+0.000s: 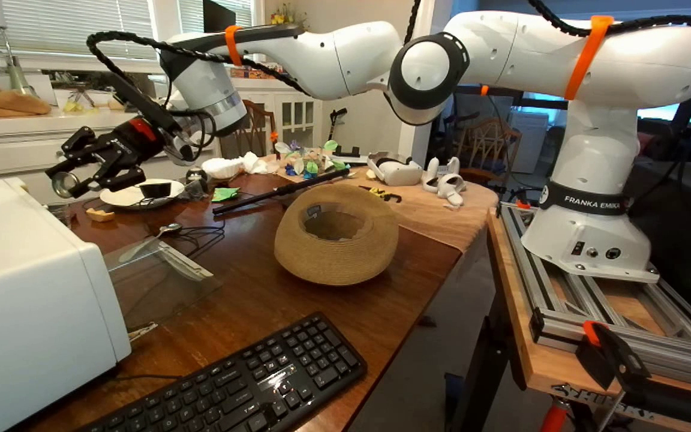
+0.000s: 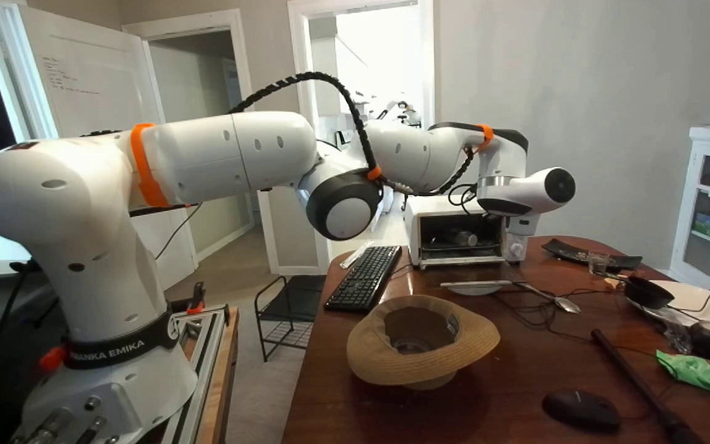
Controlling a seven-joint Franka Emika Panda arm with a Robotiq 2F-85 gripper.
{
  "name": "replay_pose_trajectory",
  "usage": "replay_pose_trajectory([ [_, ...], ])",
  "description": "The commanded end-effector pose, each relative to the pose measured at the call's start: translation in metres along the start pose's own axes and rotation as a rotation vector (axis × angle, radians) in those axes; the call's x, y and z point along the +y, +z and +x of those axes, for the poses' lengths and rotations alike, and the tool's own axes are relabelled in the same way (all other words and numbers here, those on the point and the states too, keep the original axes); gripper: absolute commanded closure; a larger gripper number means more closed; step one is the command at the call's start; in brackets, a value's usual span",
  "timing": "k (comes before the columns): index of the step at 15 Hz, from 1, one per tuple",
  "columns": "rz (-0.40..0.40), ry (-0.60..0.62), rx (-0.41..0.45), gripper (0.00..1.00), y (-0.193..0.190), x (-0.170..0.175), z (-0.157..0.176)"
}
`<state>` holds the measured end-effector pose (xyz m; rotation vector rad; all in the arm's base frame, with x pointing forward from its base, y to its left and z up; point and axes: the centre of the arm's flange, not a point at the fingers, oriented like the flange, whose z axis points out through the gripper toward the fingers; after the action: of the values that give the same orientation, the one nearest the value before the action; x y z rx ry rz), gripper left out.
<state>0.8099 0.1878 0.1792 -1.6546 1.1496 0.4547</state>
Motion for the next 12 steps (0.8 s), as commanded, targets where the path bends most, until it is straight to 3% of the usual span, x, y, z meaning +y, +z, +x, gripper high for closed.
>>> replay_pose_trajectory([
  [1,-0.013,0.049,-0.092,0.77,0.016,-0.031,0.023],
  [6,-0.032,0.105,-0.219,0.77,0.017,-0.030,0.019],
  [12,-0.045,0.112,-0.312,0.77,0.033,-0.023,0.003],
])
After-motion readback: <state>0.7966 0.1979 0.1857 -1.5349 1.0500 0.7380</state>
